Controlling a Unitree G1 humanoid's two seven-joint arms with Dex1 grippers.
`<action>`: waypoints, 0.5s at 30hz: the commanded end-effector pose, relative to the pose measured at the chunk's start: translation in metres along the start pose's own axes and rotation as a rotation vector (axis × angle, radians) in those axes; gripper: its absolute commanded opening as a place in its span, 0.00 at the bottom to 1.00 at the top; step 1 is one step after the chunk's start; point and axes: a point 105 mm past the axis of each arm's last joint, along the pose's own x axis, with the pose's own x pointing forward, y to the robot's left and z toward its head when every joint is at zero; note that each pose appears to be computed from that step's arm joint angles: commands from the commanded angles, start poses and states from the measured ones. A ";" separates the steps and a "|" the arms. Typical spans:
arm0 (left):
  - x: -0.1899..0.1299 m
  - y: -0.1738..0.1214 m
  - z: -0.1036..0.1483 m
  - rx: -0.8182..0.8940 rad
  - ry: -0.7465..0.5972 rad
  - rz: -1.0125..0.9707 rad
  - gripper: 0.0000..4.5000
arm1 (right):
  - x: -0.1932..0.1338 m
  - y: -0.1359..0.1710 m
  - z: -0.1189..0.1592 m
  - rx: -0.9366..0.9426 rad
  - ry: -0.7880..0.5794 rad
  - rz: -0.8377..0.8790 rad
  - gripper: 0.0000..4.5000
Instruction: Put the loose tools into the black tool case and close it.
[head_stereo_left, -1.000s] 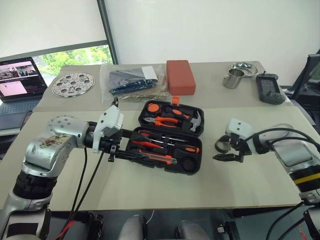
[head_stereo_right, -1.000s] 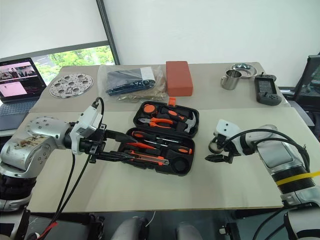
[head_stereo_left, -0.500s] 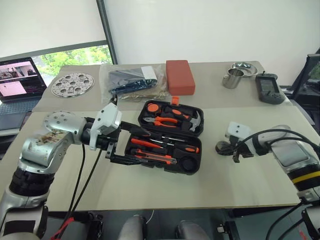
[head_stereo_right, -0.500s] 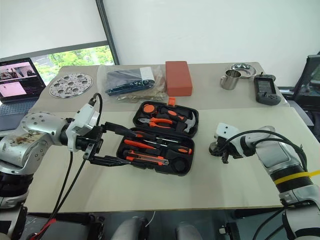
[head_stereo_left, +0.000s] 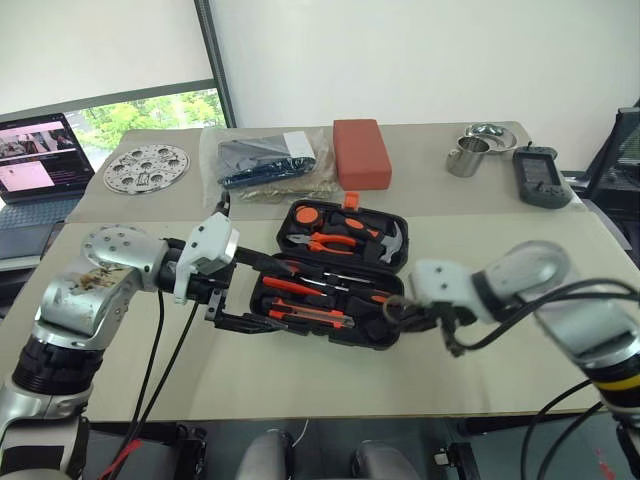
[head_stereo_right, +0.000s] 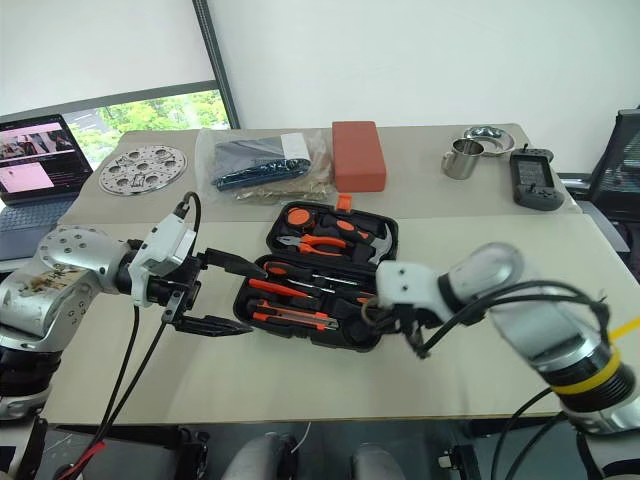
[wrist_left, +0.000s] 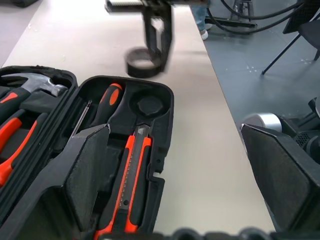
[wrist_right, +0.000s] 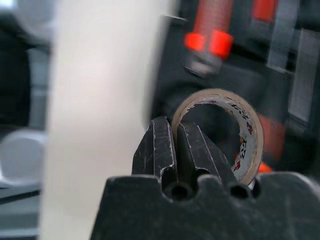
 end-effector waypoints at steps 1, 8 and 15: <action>-0.003 0.000 0.005 0.040 0.011 -0.001 1.00 | 0.000 -0.008 -0.003 -0.026 0.046 -0.043 0.01; -0.003 -0.002 0.005 0.035 0.019 -0.005 1.00 | 0.011 -0.018 0.003 -0.045 0.025 -0.070 0.01; -0.003 -0.002 0.004 0.035 0.020 -0.004 1.00 | 0.018 -0.020 0.016 -0.069 -0.013 -0.075 0.32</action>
